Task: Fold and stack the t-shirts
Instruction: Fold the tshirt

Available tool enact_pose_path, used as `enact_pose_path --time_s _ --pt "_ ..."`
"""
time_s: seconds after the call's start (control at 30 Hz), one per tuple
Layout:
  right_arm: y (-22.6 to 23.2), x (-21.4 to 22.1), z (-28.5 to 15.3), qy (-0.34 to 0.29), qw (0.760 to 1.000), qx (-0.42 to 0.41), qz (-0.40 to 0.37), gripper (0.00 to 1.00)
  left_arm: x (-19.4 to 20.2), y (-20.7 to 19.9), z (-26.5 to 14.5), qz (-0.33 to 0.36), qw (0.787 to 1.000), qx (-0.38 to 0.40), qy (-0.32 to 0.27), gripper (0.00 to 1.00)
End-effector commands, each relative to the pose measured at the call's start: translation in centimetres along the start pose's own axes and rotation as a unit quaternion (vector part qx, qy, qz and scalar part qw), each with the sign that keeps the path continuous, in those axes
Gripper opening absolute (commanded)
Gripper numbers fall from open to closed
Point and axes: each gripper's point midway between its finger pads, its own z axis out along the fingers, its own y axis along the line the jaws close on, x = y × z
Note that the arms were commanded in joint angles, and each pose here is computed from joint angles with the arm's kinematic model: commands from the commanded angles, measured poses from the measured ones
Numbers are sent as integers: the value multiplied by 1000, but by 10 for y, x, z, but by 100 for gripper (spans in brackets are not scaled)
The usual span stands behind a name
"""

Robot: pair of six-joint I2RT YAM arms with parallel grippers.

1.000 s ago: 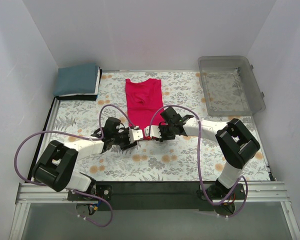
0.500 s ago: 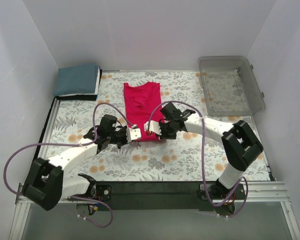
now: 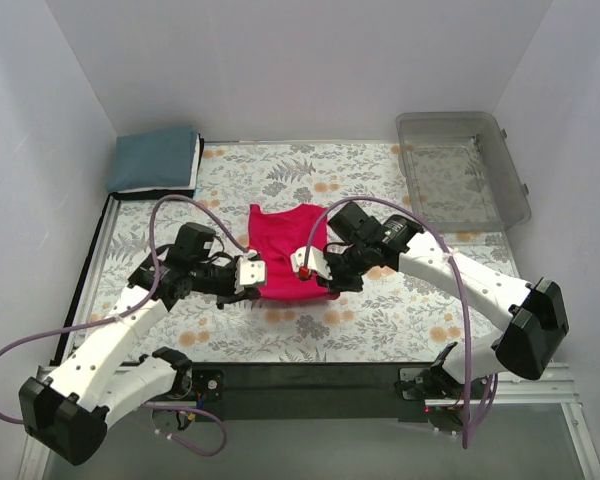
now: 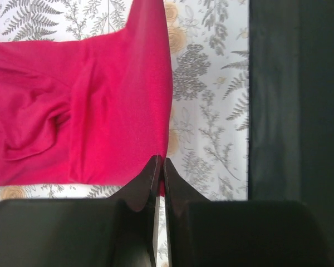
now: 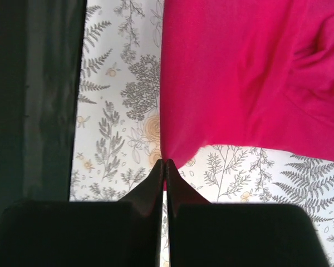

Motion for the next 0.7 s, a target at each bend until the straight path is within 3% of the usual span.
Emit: enact_pose_path --time_s 0.0,0.13,0.23,0.37,0.67 --pt "14 -24 -28 -26 999 -19 29 1 -30 -18 -23 -33 999 25 -15 0" --pt "-14 -28 -45 -24 999 -2 25 1 -52 15 -30 -54 999 -7 -3 0" --pt "-48 -22 -49 -15 1000 17 18 1 -47 52 -29 -66 997 -36 -1 0" --pt "-94 -11 -43 -7 999 31 18 1 -21 130 -28 -99 992 -81 -11 0" --pt "-222 23 -3 14 998 61 14 1 53 239 6 -150 978 -142 4 0"
